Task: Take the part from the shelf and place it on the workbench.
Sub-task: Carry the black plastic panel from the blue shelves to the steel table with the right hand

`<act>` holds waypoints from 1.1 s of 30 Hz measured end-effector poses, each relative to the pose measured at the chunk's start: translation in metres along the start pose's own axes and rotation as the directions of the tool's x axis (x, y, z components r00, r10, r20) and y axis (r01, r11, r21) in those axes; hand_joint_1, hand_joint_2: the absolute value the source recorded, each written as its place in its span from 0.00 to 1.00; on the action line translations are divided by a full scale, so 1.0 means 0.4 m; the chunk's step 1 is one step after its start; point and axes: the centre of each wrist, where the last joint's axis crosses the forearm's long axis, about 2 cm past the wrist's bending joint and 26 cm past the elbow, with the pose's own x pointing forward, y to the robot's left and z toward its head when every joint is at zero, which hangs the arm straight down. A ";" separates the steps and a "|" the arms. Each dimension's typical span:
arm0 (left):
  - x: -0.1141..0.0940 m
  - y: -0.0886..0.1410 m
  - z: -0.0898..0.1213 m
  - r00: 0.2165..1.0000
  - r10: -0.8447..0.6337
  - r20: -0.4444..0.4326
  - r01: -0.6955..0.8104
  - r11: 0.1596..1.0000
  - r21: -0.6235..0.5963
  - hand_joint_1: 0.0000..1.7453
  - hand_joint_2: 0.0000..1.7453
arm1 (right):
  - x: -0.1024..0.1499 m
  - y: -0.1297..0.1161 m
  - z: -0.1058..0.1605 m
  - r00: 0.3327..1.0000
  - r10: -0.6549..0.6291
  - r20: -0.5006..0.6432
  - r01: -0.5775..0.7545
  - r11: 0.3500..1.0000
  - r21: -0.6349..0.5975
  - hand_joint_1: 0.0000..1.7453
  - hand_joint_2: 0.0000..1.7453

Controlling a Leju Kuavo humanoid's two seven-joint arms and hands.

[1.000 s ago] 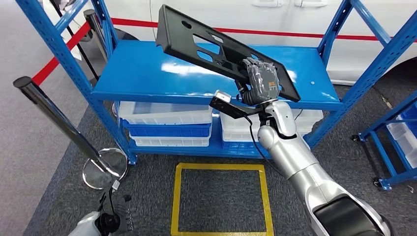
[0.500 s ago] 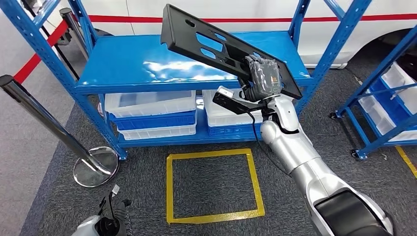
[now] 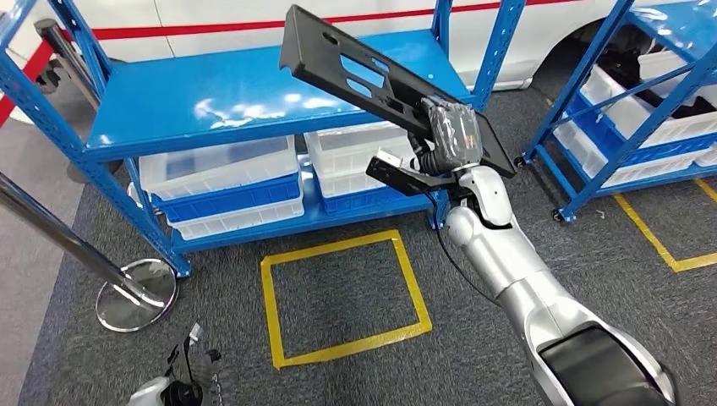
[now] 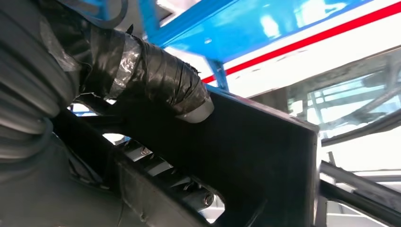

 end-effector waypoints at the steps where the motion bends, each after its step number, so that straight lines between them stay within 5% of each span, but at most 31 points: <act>1: -0.008 0.004 0.000 1.000 0.000 -0.004 0.000 1.000 0.002 0.00 0.00 | -0.005 -0.001 0.003 1.000 0.001 -0.002 -0.001 1.000 0.003 1.00 1.00; 17: -0.056 0.057 0.002 0.999 0.002 -0.036 0.000 0.998 0.057 0.00 0.00 | -0.025 0.000 0.016 1.000 0.000 -0.011 0.000 1.000 0.019 1.00 1.00; 26: -0.143 0.089 0.004 0.970 0.051 -0.238 -0.028 0.994 0.101 0.00 0.00 | -0.039 0.008 0.035 0.999 -0.016 -0.041 0.017 0.999 0.030 1.00 1.00; 33: -0.054 0.086 0.007 0.963 0.083 -0.256 -0.060 0.994 0.095 0.00 0.00 | -0.043 0.010 0.035 0.999 -0.038 -0.022 0.038 0.998 0.041 1.00 1.00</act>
